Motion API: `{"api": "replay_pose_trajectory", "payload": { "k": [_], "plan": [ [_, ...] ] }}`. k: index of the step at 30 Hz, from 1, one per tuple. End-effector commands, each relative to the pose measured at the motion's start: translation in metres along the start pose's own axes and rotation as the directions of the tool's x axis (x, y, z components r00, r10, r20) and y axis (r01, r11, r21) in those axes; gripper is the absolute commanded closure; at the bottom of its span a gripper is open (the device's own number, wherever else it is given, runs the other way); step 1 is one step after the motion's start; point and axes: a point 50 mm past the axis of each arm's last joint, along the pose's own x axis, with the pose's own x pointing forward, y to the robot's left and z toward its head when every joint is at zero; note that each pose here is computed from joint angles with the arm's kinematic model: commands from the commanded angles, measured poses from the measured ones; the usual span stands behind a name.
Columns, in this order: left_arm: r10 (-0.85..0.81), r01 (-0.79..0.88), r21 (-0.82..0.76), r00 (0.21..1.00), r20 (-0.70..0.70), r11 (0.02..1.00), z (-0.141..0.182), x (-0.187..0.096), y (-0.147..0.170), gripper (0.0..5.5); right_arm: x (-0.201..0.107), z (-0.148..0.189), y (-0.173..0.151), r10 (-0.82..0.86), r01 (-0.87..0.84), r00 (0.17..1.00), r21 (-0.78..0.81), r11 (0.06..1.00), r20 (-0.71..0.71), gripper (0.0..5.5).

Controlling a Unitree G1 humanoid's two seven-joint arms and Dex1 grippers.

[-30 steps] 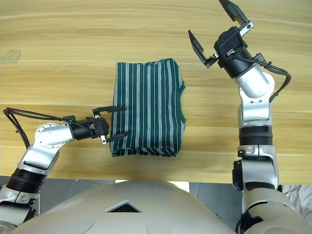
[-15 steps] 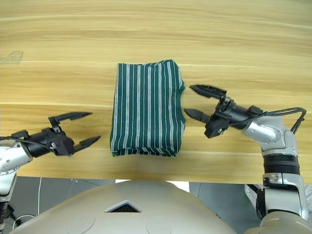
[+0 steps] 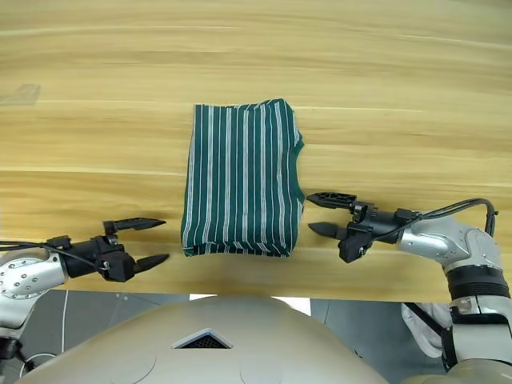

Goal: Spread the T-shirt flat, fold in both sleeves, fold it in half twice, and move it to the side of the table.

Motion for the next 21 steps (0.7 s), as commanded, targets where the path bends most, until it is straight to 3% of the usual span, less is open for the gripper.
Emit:
{"api": "replay_pose_trajectory", "payload": {
  "k": [1,21],
  "plan": [
    [-0.040,0.040,-0.004,0.999,0.034,0.999,0.002,0.010,-0.002,1.60,0.006,0.014,0.030,0.182,-0.185,0.983,0.117,0.976,0.036,1.20],
    [-0.105,0.102,0.097,0.994,0.029,0.990,-0.007,0.027,0.013,1.60,0.041,0.027,0.027,0.252,-0.286,0.953,0.218,0.933,0.169,1.20]
  ]
}}
